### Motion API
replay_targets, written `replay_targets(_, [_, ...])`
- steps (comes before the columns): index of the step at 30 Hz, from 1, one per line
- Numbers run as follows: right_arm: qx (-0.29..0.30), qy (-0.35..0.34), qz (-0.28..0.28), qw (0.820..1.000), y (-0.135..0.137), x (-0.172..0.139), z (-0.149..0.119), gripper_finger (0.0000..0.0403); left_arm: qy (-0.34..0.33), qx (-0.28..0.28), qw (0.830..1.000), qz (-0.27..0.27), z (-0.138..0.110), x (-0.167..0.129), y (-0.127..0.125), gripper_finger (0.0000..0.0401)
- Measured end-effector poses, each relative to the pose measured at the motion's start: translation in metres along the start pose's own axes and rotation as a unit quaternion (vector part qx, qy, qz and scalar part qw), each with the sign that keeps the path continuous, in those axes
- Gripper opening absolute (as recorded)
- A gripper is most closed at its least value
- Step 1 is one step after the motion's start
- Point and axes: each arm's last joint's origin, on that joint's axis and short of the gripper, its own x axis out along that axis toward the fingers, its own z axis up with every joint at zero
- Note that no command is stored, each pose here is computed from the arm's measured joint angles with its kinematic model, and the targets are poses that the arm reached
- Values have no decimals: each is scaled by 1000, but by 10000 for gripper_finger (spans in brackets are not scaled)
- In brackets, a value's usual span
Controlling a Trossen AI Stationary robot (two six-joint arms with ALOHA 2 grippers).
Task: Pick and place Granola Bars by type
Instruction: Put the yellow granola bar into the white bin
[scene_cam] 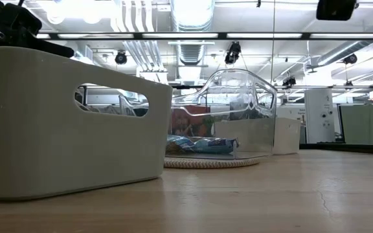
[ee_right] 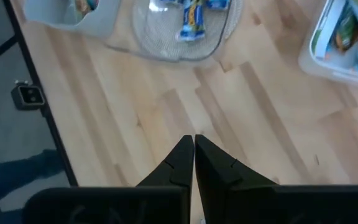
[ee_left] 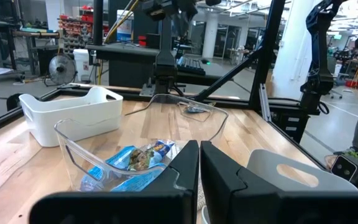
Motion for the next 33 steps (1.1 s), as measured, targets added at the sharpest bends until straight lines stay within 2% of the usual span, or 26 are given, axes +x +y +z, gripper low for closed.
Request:
replay_targets(9, [0, 47, -15, 999, 6, 0, -16, 8, 0, 0, 1000, 0, 0, 0, 0, 0])
replay_targets(21, [-108, 73, 10, 991, 24, 0, -36, 8, 0, 0, 1000, 0, 0, 0, 0, 0])
replay_targets(29, [-46, 118, -31, 991, 22, -1, -50, 8, 0, 0, 1000, 0, 0, 0, 0, 0])
replay_targets(33, [-27, 136, -30, 990, 21, 1, -54, 8, 0, 0, 1000, 0, 0, 0, 0, 0])
